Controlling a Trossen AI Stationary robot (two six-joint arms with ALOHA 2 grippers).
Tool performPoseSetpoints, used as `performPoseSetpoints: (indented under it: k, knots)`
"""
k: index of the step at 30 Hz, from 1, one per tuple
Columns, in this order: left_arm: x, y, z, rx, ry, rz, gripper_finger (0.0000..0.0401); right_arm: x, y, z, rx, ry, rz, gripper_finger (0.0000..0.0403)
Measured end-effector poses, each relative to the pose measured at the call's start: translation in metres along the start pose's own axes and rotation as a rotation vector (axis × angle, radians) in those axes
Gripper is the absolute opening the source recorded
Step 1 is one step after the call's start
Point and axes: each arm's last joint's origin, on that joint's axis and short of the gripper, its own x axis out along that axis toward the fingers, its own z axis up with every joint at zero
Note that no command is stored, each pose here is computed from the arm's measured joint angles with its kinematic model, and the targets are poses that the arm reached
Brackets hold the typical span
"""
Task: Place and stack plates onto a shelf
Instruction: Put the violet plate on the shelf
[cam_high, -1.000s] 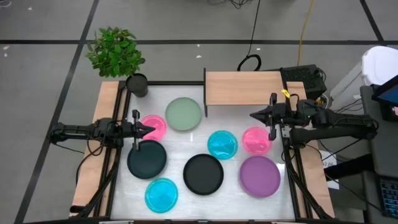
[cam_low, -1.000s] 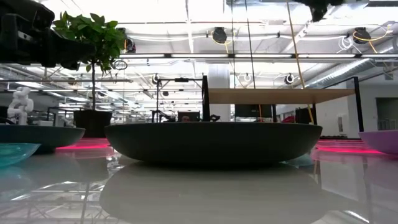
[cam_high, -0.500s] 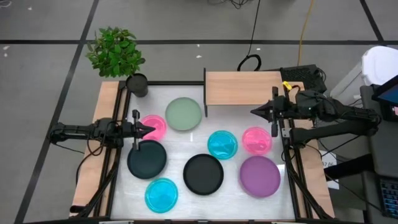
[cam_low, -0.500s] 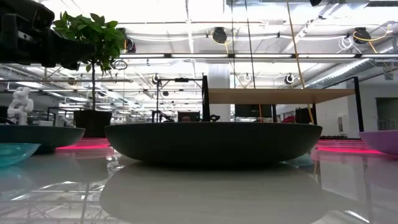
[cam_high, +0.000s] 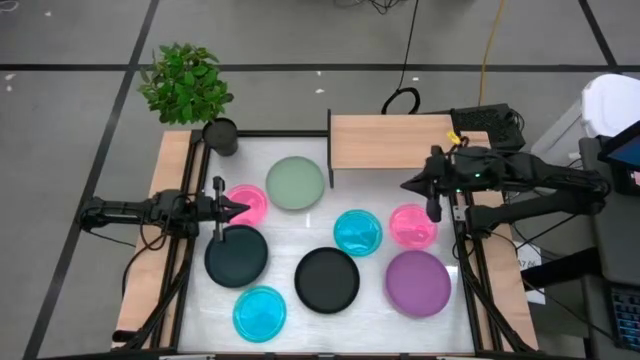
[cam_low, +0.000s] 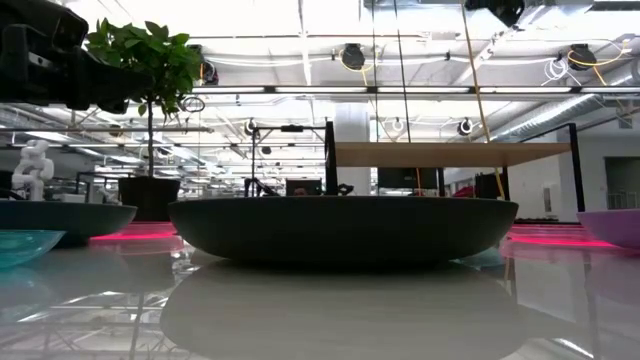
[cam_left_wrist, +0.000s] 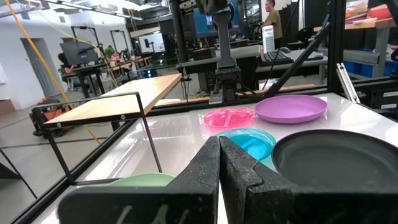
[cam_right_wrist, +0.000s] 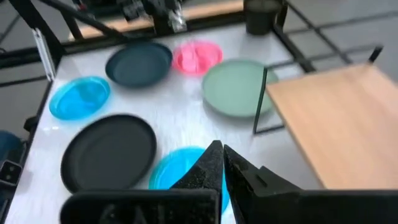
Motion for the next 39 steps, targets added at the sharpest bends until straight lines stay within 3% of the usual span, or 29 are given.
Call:
performPoseSetpoints:
  k: [12, 24, 31, 39]
  knots:
    - [0.000, 0.000, -0.001, -0.053, 0.010, -0.004, 0.0004, 0.045, 0.006, 0.002, -0.005, 0.139, -0.022, 0.0000]
    - [0.000, 0.000, 0.003, -0.209, 0.067, -0.010, 0.0004, 0.049, 0.022, -0.003, 0.015, 0.182, 0.034, 0.0000]
    - [0.001, 0.008, 0.044, -0.263, 0.267, -0.012, 0.0004, 0.065, 0.037, -0.023, 0.015, 0.182, 0.091, 0.0000]
    - [0.018, 0.018, 0.113, -0.195, 0.380, -0.028, 0.0004, 0.090, 0.045, -0.055, 0.035, 0.149, 0.138, 0.0000]
